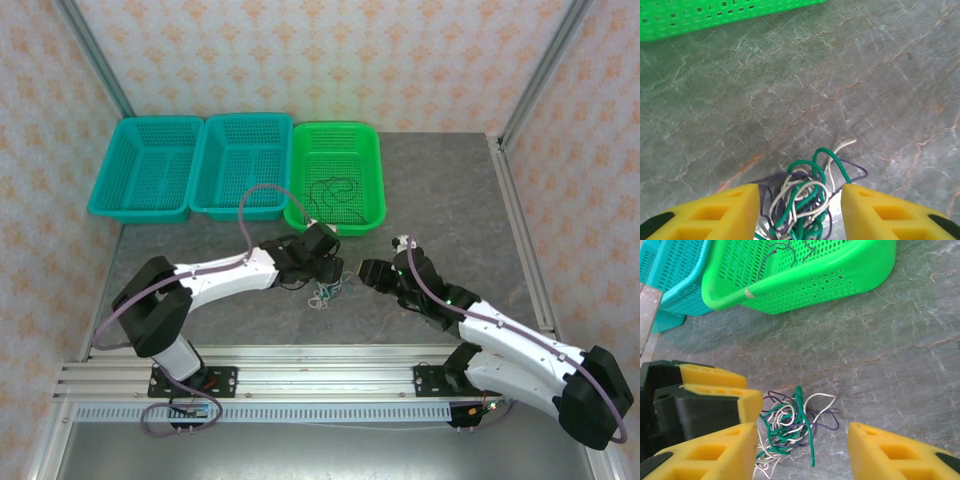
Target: Untangle the cables
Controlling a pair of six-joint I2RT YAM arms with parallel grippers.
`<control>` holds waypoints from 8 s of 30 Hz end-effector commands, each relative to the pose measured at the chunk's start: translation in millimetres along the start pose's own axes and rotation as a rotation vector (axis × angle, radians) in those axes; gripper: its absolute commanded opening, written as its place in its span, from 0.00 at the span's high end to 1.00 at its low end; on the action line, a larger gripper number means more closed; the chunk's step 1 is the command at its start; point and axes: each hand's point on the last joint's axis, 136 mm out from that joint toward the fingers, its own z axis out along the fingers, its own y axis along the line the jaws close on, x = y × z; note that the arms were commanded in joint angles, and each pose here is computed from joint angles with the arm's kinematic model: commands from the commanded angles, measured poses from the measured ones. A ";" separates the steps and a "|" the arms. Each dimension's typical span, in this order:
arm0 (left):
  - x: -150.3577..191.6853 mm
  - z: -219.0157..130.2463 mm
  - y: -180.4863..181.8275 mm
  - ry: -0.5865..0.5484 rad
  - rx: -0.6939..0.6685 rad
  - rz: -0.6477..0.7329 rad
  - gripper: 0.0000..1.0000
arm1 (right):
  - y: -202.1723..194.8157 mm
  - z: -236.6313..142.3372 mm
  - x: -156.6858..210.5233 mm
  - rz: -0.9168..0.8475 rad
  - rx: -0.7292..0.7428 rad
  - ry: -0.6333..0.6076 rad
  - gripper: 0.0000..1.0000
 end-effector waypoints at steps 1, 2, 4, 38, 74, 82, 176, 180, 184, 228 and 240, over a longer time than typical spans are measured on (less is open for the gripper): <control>-3.7 4.6 12.2 0.004 -0.082 0.076 0.54 | -5.7 -1.5 -1.4 0.012 0.038 -0.004 0.49; -3.3 6.9 13.3 0.003 -0.088 0.076 0.55 | -5.4 -1.3 -1.7 0.015 0.036 -0.006 0.49; -1.4 11.7 15.5 0.004 -0.098 0.073 0.56 | -5.4 -0.5 -2.2 0.024 0.038 -0.007 0.49; 30.6 28.2 14.2 0.062 -0.023 -0.006 0.99 | 2.0 68.0 41.7 0.050 0.111 0.307 0.52; 44.6 -36.5 122.2 -0.079 -0.148 -0.260 1.00 | -189.4 -57.1 -10.2 0.540 0.743 -0.236 1.00; 39.4 -30.0 96.6 -0.081 -0.001 -0.255 1.00 | -104.4 -14.3 -33.8 0.276 0.320 -0.088 0.67; 94.8 -147.3 254.2 -0.330 -0.609 -0.619 1.00 | -104.8 64.0 29.0 -0.142 0.802 0.243 0.56; 96.7 -145.0 254.7 -0.321 -0.596 -0.628 1.00 | -124.9 50.7 20.6 -0.067 0.807 0.221 0.56; 96.2 -133.2 247.8 -0.292 -0.544 -0.620 1.00 | -121.4 52.6 20.0 -0.061 0.779 0.231 0.61; -21.6 -25.8 -24.4 -0.387 -0.010 0.589 1.00 | -3.1 26.7 -9.7 -0.215 0.167 0.202 1.00; -31.2 -94.1 63.3 -0.496 -0.140 0.196 1.00 | -149.7 -7.2 -7.3 0.184 0.727 -0.024 1.00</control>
